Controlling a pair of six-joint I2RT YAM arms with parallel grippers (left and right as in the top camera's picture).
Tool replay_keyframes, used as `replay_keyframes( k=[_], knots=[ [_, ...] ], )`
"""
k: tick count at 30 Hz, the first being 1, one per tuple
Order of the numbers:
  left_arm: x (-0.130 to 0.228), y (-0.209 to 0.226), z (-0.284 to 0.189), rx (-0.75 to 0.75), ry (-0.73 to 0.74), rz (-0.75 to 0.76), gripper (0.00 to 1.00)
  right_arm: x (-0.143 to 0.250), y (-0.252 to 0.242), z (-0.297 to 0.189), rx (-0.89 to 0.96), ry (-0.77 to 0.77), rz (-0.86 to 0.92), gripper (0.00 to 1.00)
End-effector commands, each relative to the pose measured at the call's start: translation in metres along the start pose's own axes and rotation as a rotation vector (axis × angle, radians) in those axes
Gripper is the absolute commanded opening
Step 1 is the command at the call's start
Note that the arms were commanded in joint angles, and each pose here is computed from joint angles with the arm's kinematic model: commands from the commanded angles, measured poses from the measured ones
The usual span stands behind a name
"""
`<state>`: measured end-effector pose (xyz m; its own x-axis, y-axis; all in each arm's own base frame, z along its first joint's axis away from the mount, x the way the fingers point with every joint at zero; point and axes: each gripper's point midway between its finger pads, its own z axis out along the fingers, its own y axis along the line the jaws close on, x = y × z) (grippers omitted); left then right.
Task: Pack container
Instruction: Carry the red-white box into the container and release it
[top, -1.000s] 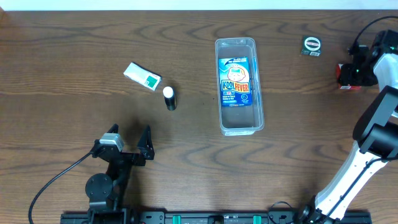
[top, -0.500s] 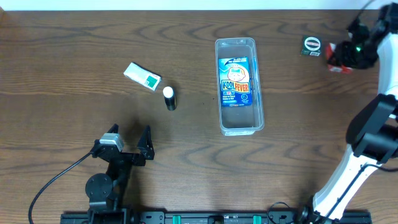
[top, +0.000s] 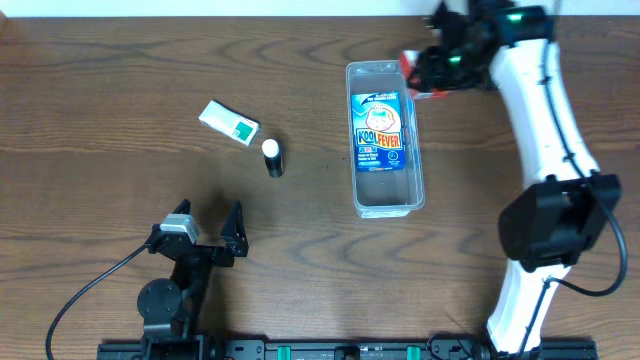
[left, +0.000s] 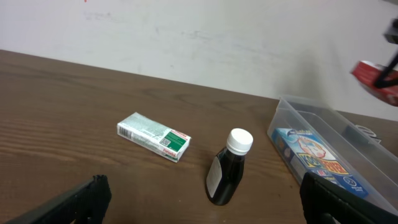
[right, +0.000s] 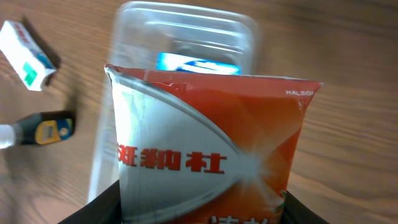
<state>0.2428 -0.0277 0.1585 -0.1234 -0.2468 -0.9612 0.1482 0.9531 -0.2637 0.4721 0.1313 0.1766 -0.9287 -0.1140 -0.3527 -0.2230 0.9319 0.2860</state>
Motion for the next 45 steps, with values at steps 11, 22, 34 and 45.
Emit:
replay_keyframes(
  k=[11, 22, 34, 45],
  knots=[
    [0.015, 0.003, 0.001, -0.002, 0.046, -0.015, 0.98, 0.006, 0.043, 0.043, 0.241, -0.014, 0.073, 0.52],
    [0.015, 0.003, 0.001, -0.002, 0.046, -0.015, 0.98, 0.023, 0.036, 0.070, 0.262, 0.056, 0.117, 0.55],
    [0.015, 0.003, 0.001, -0.002, 0.046, -0.015, 0.98, 0.040, 0.034, 0.096, 0.264, 0.085, 0.105, 0.58],
    [0.015, 0.003, 0.001, -0.002, 0.046, -0.014, 0.98, 0.033, 0.035, 0.112, 0.241, 0.035, 0.095, 0.69]
  ],
)
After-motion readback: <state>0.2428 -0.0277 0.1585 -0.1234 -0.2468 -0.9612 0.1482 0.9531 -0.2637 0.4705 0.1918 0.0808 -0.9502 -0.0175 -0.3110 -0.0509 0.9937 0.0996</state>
